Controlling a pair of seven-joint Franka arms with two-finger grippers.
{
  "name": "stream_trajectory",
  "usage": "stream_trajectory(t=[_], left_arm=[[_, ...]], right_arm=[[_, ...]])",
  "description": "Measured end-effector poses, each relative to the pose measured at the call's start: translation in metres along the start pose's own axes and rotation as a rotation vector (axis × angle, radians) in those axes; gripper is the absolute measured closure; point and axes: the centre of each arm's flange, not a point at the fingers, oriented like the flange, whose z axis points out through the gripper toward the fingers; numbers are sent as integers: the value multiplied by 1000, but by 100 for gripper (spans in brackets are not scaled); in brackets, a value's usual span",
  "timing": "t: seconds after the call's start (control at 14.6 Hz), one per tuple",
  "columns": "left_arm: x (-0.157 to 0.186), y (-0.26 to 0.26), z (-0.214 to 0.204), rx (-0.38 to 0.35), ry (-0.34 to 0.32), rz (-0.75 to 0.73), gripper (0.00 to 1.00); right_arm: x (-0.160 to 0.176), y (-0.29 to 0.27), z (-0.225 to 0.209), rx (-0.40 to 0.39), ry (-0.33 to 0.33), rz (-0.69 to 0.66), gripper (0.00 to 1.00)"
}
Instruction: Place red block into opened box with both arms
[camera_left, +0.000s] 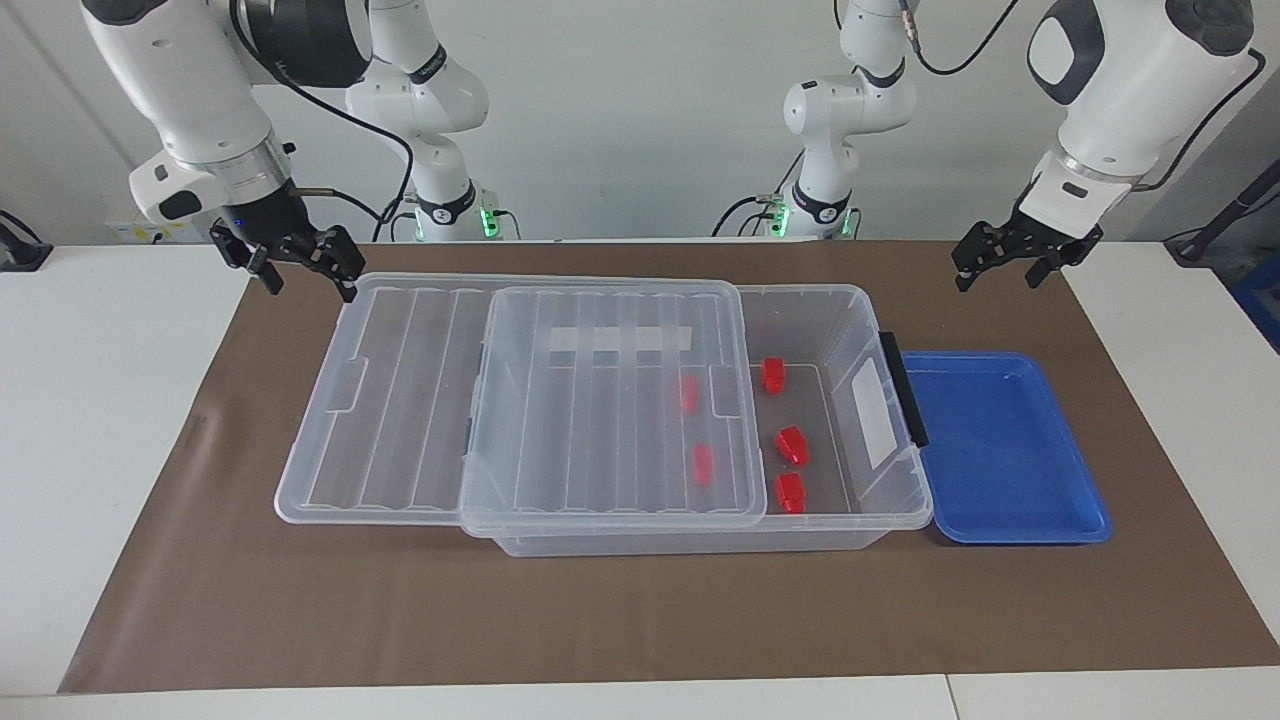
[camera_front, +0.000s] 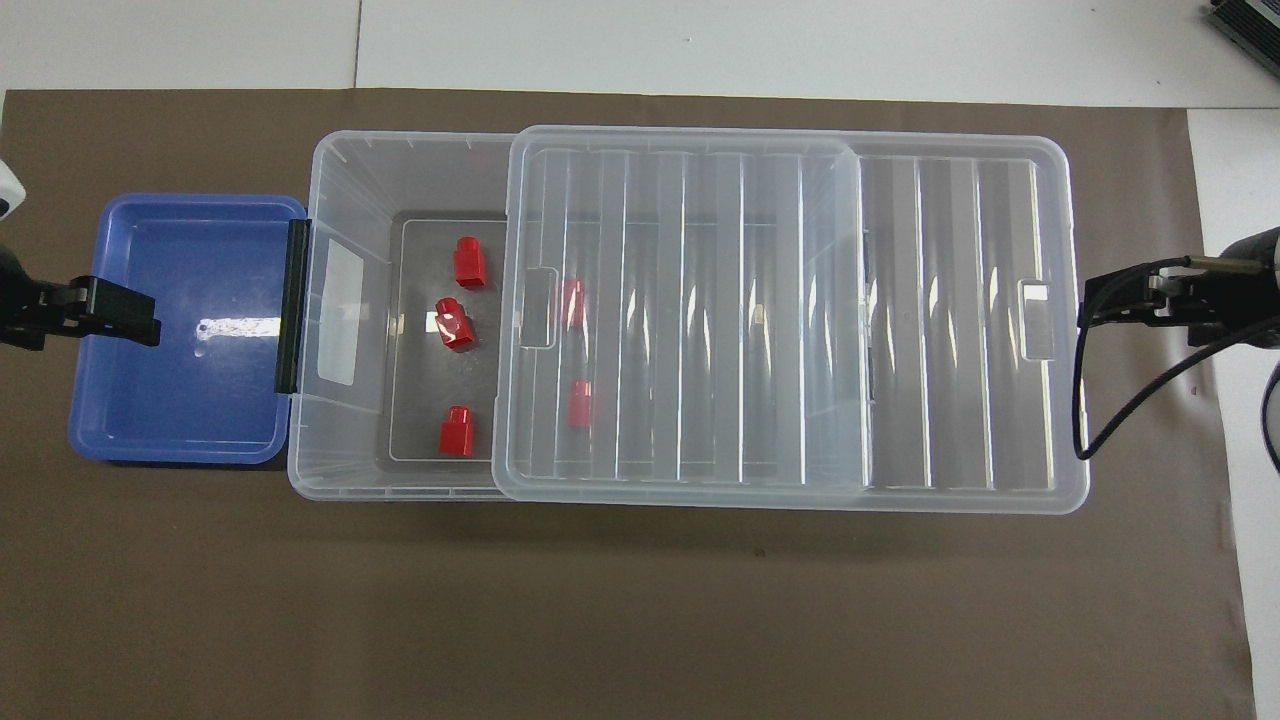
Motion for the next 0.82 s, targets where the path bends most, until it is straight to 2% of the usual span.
stream_trajectory(t=[0.41, 0.55, 0.69, 0.82], left_arm=[[0, -1, -16, 0, 30, -2, 0], [-1, -1, -16, 0, 26, -2, 0], [0, -1, -15, 0, 18, -2, 0], [2, -1, -15, -1, 9, -2, 0]], right_arm=[[0, 0, 1, 0, -2, -7, 0], [0, 1, 2, -1, -4, -21, 4], [0, 4, 2, -1, -4, -21, 23], [3, 17, 5, 0, 1, -30, 48]])
